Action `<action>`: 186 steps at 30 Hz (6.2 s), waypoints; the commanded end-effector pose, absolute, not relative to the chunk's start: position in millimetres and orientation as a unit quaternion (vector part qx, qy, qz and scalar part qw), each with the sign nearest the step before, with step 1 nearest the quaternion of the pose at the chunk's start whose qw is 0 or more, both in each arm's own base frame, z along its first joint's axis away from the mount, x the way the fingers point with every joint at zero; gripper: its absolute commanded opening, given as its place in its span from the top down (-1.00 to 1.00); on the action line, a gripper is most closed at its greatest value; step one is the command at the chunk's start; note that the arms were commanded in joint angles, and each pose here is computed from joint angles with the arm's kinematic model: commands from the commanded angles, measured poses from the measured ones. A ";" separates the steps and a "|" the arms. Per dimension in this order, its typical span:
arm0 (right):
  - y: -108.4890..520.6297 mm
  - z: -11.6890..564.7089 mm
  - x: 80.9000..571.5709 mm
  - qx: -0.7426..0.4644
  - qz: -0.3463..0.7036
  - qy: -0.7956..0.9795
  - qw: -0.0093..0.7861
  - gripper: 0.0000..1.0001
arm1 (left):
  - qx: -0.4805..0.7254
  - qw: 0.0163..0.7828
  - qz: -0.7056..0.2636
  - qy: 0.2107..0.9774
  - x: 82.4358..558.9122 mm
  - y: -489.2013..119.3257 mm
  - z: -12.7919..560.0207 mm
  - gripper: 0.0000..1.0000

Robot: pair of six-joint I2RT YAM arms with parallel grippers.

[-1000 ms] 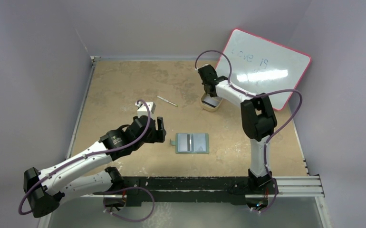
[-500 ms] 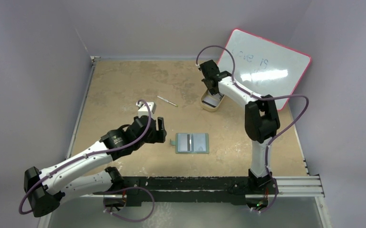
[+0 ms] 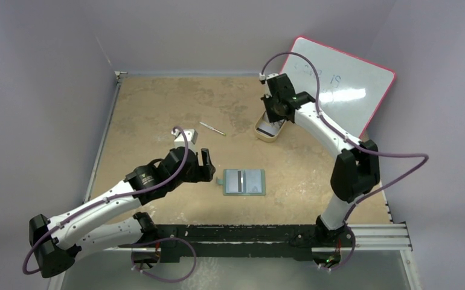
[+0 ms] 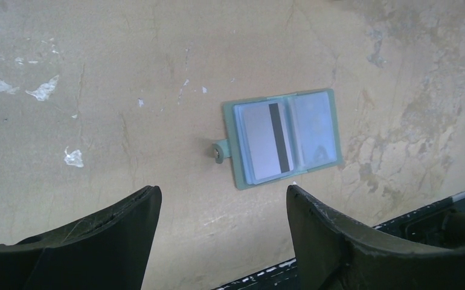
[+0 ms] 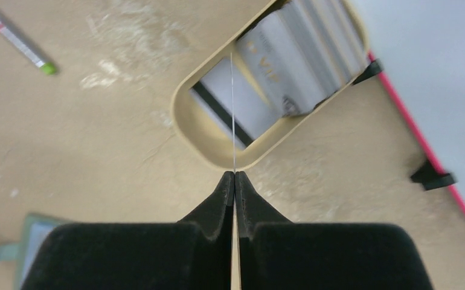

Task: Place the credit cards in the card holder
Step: Pick up the credit card from the storage box, then insert the credit card into the card holder.

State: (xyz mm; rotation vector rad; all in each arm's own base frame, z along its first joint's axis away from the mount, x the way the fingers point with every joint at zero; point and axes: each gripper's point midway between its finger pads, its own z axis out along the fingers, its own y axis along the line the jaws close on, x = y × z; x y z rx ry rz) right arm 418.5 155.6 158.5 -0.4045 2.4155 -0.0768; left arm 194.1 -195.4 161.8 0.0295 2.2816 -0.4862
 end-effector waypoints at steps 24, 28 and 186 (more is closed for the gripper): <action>266.6 272.8 215.0 -0.136 0.624 0.678 0.364 1.00 | -0.102 0.435 -0.499 0.743 220.2 -283.5 303.2 -0.23; 262.9 277.6 202.7 -0.133 0.639 0.666 0.361 1.00 | -0.084 0.428 -0.521 0.734 221.4 -299.2 313.0 -0.20; 203.4 28.3 203.7 0.036 0.348 0.918 0.185 0.57 | -0.011 0.337 -0.217 0.916 224.3 -295.5 9.6 1.00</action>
